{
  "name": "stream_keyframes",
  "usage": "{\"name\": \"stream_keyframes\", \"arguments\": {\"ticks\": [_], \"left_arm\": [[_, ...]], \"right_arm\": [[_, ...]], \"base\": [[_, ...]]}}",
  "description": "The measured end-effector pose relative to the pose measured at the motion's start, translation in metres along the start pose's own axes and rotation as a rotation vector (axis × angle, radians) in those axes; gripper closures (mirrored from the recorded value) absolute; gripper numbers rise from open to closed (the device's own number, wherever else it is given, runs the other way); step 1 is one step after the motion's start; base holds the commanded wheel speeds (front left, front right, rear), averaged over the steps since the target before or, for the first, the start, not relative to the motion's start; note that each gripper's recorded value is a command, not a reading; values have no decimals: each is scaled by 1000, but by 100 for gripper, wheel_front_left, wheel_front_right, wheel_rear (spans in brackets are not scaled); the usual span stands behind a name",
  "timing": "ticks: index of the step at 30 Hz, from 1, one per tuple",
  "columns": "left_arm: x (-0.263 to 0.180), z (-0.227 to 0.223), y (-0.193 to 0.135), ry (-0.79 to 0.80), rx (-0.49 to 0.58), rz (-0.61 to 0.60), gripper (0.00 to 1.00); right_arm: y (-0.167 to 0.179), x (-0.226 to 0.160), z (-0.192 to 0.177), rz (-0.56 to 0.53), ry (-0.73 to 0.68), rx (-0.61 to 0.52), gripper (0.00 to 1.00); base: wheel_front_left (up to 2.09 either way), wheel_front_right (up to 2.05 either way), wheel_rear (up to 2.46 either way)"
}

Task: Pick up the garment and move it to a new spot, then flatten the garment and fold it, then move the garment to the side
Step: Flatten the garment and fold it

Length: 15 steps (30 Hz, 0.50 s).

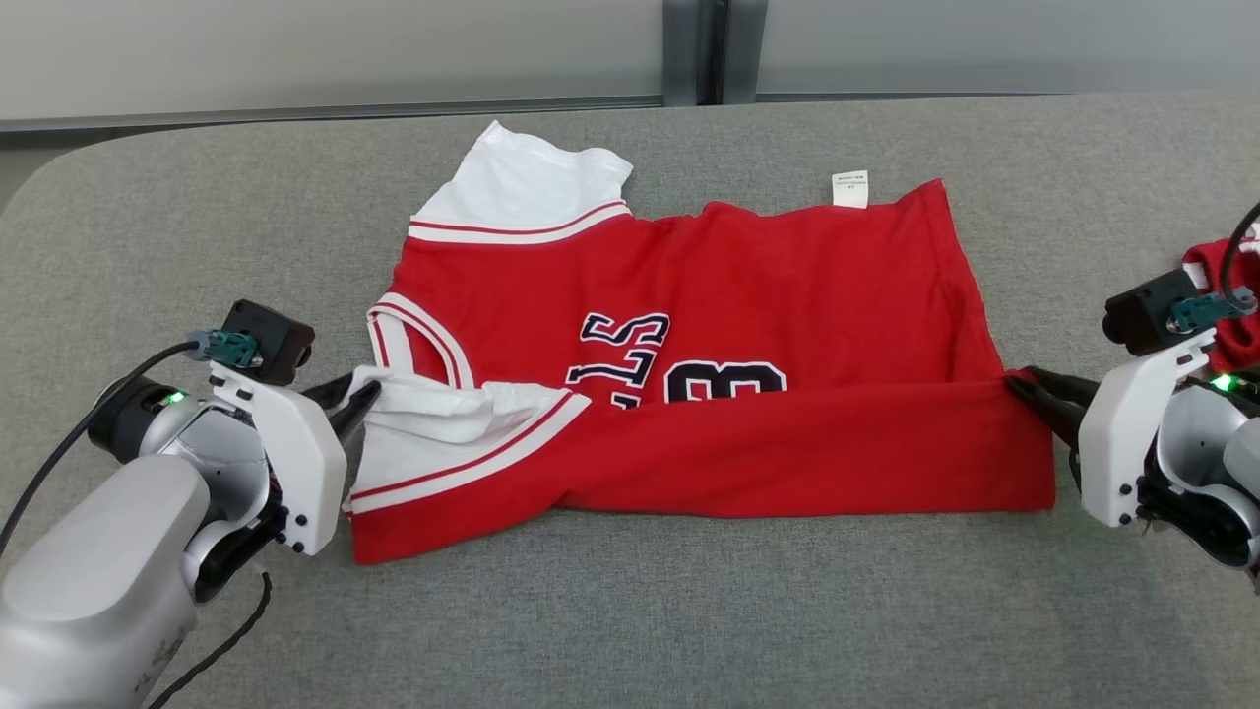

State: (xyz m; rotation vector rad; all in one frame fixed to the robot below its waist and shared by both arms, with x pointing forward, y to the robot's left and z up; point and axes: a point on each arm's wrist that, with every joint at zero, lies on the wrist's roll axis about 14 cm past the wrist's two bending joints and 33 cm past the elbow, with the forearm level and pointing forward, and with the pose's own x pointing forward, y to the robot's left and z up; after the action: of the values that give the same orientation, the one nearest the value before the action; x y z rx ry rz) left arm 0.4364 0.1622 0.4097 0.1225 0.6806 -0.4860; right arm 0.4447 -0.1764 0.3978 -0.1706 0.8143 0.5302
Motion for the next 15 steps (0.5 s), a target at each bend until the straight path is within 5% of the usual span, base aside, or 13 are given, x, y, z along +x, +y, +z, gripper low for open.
{"name": "stream_keyframes", "arguments": {"ticks": [7,15], "left_arm": [[-3,26,19,-182,-48,117,0],[-29,72,29,-523,-177,238,0]], "right_arm": [[-11,-1,22,-40,-167,114,0],[-34,-28,57,-143,-475,101,0]], "base": [[0,0,0],[0,0,0]]}}
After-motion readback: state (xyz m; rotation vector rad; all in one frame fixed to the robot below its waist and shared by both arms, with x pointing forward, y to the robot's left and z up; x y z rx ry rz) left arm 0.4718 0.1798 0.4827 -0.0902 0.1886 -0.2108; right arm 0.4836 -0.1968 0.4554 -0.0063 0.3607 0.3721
